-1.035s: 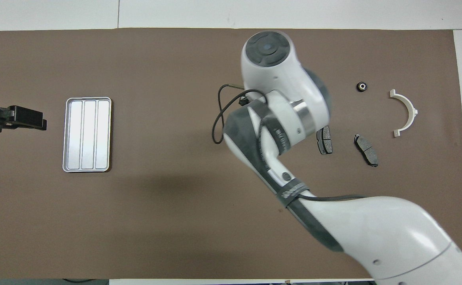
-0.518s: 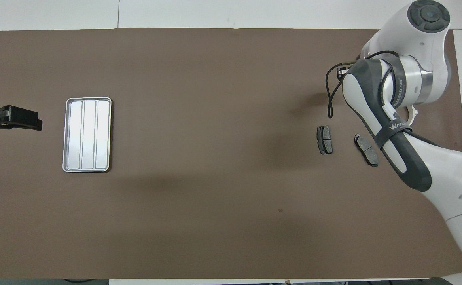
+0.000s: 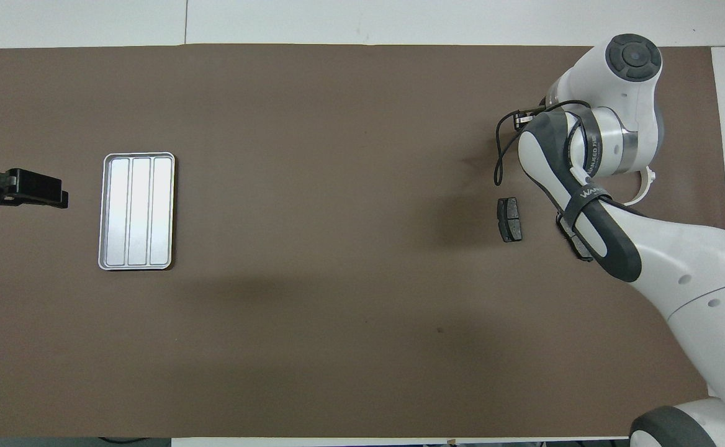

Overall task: Place bearing gear from tray to pile
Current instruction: 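Lower the gear beside the first gear and open the right gripper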

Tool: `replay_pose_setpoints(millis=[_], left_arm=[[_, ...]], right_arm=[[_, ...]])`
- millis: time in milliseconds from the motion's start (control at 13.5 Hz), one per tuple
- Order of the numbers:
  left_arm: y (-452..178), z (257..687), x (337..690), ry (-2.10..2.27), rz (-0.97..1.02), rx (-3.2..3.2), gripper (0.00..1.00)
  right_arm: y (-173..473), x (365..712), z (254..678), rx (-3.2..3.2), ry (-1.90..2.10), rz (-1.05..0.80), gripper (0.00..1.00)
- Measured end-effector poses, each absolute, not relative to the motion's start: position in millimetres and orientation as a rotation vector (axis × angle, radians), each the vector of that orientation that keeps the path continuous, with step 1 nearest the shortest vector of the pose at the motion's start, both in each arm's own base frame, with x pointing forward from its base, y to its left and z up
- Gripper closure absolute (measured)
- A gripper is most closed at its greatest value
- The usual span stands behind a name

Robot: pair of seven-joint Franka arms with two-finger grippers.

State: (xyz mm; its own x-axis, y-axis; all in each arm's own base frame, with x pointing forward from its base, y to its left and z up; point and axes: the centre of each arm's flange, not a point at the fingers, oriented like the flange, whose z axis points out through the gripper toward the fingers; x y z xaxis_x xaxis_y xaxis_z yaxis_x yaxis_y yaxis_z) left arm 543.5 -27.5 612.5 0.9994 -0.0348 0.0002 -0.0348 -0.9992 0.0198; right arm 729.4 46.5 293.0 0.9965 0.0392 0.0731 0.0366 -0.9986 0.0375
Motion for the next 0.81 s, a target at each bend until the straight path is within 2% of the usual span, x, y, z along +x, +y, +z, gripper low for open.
replay_pose_setpoints(millis=[296, 370, 518, 665, 739, 813], left_arm=[[-35, 612, 543, -0.091, -0.006, 3.121, 0.0], [-35, 612, 543, -0.093, -0.006, 3.121, 0.0], [-33, 612, 543, -0.095, -0.006, 3.136, 0.0], [-30, 612, 543, -0.103, -0.005, 3.165, 0.0], [-30, 613, 543, -0.105, -0.004, 3.167, 0.0], [-30, 613, 543, -0.107, -0.004, 3.167, 0.0]], right_arm=[[45, 727, 288, 3.105, 0.036, 0.119, 0.76], [44, 727, 288, 3.105, 0.031, 0.119, 0.67], [46, 727, 296, 3.106, 0.033, 0.128, 0.42], [48, 725, 324, 3.106, 0.035, 0.142, 0.2], [48, 723, 340, 3.104, 0.033, 0.144, 0.05], [47, 721, 355, 3.103, 0.032, 0.151, 0.0]])
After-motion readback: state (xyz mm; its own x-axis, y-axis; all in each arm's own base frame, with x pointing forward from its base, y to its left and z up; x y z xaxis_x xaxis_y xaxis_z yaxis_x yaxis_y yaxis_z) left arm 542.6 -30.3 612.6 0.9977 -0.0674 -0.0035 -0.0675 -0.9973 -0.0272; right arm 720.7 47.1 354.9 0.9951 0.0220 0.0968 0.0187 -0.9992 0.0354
